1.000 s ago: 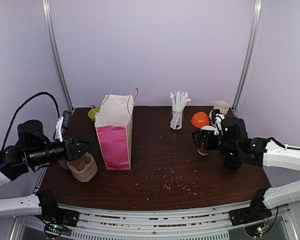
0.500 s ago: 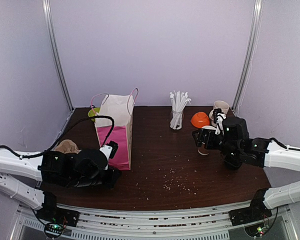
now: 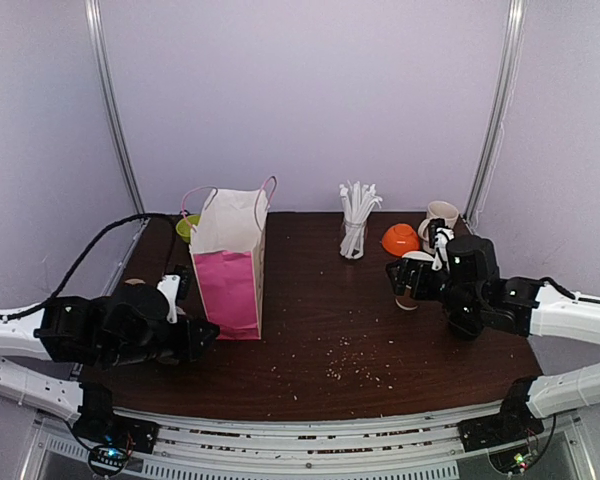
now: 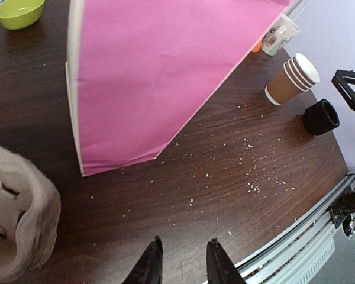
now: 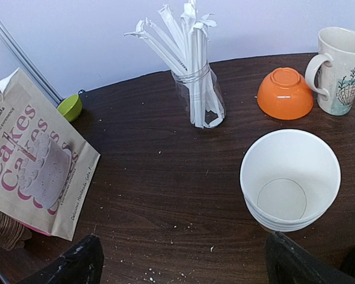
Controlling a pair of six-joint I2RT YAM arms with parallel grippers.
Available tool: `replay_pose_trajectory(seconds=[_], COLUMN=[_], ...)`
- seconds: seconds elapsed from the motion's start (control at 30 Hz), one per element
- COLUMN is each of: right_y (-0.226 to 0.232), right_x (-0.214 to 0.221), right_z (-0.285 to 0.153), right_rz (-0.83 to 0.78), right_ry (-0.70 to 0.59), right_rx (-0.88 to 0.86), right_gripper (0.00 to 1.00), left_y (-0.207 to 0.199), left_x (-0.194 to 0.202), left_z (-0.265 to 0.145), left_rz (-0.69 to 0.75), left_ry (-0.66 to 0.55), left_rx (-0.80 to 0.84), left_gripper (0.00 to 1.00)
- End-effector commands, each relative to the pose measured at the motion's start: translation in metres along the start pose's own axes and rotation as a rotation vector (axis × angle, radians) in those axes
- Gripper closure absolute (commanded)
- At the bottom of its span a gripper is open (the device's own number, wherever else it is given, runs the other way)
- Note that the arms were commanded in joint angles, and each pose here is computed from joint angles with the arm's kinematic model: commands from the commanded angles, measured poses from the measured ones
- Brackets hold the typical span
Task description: Pack the takeout coffee
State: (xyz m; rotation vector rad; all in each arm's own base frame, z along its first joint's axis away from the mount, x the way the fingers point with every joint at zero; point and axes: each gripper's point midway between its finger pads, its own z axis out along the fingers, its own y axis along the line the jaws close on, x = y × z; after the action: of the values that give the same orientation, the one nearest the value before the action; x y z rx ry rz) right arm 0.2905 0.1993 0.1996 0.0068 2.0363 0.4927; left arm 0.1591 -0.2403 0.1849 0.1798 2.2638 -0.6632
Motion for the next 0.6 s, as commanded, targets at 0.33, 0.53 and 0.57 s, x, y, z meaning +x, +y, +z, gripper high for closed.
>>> replay_pose_trajectory(seconds=[0.33,0.53,0.57], right_y=[0.002,-0.002,-0.002], right_x=[0.014,0.019,0.019], right_z=[0.010,0.010,0.010], right_rz=[-0.014,-0.013,-0.010], right_ry=[0.036,0.043,0.044], right_rx=[-0.003,0.005,0.004], right_gripper=[0.03,0.03,0.03], left_y=[0.007,-0.001,0.003], left_x=[0.035,0.041,0.039], left_z=[0.025,0.072,0.079], left_rz=[0.027,0.035,0.029], left_ry=[0.124,0.137,0.135], left_rx=[-0.055,-0.047,-0.053], left_gripper=[0.73,0.82,0.85])
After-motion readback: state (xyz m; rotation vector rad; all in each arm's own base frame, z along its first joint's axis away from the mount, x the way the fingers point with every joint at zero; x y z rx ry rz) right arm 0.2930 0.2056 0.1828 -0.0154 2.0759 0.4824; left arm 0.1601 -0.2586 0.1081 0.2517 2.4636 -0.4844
